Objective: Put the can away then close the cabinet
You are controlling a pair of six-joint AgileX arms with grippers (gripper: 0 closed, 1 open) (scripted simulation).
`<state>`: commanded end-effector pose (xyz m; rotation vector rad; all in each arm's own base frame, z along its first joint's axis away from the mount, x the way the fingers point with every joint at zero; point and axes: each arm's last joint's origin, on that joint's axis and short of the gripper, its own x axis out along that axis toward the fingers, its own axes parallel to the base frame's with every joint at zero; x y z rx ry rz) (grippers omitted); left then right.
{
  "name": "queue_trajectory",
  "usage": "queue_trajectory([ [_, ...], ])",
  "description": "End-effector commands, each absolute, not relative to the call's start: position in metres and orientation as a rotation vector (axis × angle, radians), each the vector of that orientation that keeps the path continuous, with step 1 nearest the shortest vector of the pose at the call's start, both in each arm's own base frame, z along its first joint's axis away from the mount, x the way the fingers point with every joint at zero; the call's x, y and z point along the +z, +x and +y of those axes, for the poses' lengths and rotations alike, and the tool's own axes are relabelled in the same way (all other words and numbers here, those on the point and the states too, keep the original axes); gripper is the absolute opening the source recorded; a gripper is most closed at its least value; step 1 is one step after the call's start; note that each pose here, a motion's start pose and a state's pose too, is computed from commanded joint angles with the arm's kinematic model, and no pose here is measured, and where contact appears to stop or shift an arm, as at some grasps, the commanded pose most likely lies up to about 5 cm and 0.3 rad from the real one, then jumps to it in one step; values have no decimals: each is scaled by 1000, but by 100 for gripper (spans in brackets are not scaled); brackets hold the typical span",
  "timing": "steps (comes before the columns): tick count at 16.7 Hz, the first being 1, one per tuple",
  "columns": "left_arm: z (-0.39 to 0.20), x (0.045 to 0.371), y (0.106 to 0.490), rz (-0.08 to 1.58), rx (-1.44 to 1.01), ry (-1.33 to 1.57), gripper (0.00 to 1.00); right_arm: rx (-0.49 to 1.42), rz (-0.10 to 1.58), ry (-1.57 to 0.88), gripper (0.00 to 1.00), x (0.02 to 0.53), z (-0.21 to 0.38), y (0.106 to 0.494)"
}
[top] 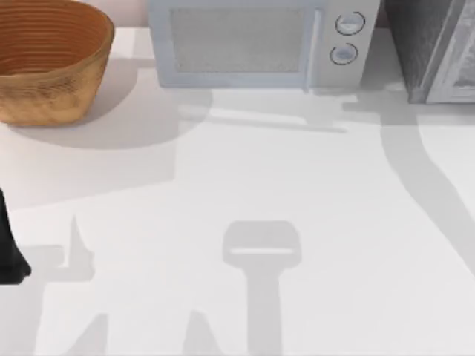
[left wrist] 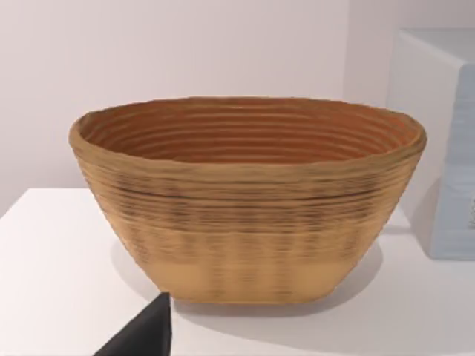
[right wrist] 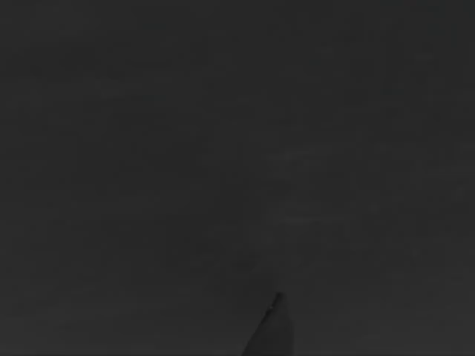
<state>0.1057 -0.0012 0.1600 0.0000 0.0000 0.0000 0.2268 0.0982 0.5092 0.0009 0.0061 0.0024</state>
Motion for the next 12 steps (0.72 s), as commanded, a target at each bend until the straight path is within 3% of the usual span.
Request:
queue_trajectory([
  [5, -1, 160, 106, 0, 0, 0, 100, -32, -14, -1, 100, 515, 90, 221],
  [12, -1, 160, 106, 0, 0, 0, 100, -33, -13, -1, 100, 515, 89, 270],
])
